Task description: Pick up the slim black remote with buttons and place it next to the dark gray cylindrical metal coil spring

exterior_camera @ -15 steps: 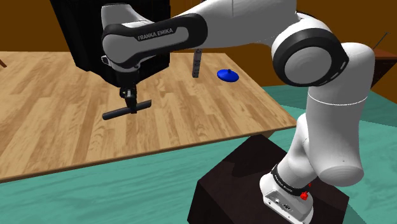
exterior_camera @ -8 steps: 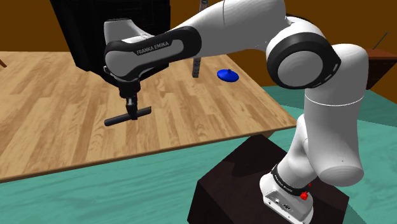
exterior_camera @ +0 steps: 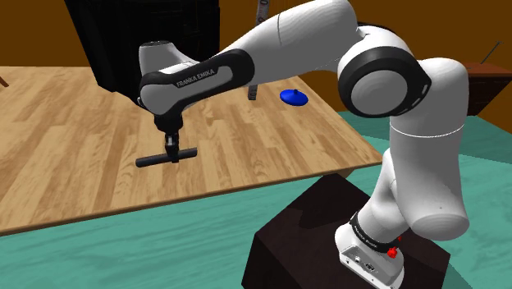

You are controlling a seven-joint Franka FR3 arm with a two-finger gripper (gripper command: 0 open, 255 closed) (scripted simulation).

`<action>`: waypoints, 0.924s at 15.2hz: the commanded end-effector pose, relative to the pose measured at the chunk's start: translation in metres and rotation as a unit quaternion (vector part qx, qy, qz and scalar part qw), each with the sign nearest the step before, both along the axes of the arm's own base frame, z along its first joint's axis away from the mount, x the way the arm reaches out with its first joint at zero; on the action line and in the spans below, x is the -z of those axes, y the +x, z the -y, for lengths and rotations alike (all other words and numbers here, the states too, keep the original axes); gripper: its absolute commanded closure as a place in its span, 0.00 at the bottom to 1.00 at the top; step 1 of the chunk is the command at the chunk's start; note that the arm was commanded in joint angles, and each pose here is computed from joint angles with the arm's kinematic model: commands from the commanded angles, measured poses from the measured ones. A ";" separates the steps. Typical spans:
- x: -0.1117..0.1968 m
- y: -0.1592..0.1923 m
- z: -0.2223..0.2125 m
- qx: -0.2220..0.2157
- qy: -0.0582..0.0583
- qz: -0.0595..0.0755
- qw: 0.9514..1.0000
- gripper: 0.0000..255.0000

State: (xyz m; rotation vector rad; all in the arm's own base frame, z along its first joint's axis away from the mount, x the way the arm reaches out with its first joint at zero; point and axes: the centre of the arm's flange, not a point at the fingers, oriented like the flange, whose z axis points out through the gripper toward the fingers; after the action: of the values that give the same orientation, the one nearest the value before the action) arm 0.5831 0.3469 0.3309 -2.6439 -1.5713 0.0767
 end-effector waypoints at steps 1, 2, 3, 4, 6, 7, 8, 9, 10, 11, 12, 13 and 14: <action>0.003 0.001 0.000 0.000 0.000 0.000 1.000 1.00; 0.003 0.001 0.000 0.000 0.000 0.000 1.000 1.00; 0.003 0.001 0.000 0.000 0.000 0.000 1.000 1.00; 0.003 0.001 0.000 0.000 0.000 0.000 1.000 1.00; 0.003 0.001 0.000 0.000 0.000 0.000 1.000 1.00; 0.003 0.001 0.000 0.000 0.000 0.000 1.000 0.00; 0.003 0.001 0.000 0.000 0.000 0.000 1.000 0.00; 0.003 0.001 0.000 0.000 0.000 0.000 1.000 0.00; 0.003 0.001 0.000 0.000 0.000 0.000 1.000 0.00; 0.003 0.001 0.000 0.000 0.000 0.000 1.000 0.00; 0.003 0.001 0.000 0.000 0.000 0.000 1.000 0.00; -0.010 0.002 0.000 0.000 0.000 0.000 1.000 0.00; -0.023 0.003 0.001 0.000 0.000 0.000 1.000 0.00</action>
State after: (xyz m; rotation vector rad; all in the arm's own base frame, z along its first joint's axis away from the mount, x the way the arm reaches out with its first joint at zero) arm 0.5843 0.3463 0.3436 -2.6443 -1.5706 0.0766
